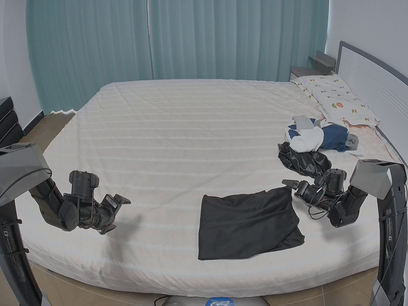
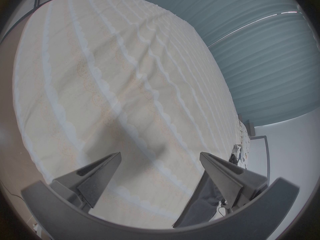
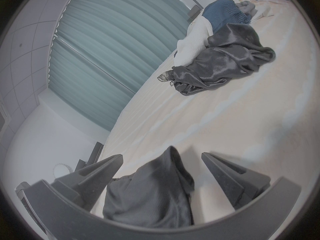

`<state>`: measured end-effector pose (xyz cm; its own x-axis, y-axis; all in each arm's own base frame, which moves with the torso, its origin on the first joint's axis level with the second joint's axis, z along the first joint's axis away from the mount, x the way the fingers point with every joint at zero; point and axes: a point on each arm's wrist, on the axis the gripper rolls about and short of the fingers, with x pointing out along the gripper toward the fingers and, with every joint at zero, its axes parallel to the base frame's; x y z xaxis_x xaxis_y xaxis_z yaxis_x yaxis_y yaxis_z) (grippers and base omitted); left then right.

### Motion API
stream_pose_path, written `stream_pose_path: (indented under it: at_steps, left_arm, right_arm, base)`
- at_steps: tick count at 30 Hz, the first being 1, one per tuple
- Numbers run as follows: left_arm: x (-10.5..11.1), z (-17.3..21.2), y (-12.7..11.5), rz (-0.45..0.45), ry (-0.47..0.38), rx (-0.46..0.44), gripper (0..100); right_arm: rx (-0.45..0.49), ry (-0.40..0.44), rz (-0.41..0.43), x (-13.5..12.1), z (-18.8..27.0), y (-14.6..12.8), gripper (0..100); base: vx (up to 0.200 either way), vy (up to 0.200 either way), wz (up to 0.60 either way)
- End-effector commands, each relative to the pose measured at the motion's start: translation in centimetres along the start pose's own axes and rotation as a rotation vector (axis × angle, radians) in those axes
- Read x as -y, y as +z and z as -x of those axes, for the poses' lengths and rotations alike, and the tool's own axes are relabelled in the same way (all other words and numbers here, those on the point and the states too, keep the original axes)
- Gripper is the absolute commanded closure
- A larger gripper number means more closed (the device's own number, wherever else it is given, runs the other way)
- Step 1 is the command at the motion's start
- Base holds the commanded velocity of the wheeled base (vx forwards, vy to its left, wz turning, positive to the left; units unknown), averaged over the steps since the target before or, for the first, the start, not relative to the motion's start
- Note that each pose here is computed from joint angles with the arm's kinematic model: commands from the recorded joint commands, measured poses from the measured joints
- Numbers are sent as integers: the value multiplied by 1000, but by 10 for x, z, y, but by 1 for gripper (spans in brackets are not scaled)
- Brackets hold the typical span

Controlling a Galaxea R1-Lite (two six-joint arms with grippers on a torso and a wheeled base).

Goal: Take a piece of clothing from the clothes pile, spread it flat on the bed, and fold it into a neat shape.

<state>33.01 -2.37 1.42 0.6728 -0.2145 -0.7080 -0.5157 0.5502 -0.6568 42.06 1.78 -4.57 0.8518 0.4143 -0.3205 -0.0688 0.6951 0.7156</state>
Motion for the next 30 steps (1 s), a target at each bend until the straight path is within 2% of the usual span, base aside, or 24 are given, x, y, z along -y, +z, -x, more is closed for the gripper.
stream_pose_path:
  at_steps: [1,5,8,11,15,30]
  left_arm:
    - [0,0,0,2,-3,2,0]
    - [0,0,0,0,-3,2,0]
    - [0,0,0,-2,-3,2,0]
    - [0,0,0,-2,-3,2,0]
    - [0,0,0,-3,-1,1,0]
    - [0,0,0,-4,0,0,0]
  right_arm:
    - [-29,21,6,-36,37,2,0]
    - [-79,-4,-3,-40,60,-10,0]
    - [-171,-10,-33,-36,78,-28,0]
    - [-225,3,-12,-30,89,-43,0]
    - [-227,4,47,-23,91,-49,0]
    - [-226,-21,69,-11,92,-49,0]
  base:
    - [0,0,0]
    - [0,0,0]
    - [0,0,0]
    - [0,0,0]
    - [0,0,0]
    - [0,0,0]
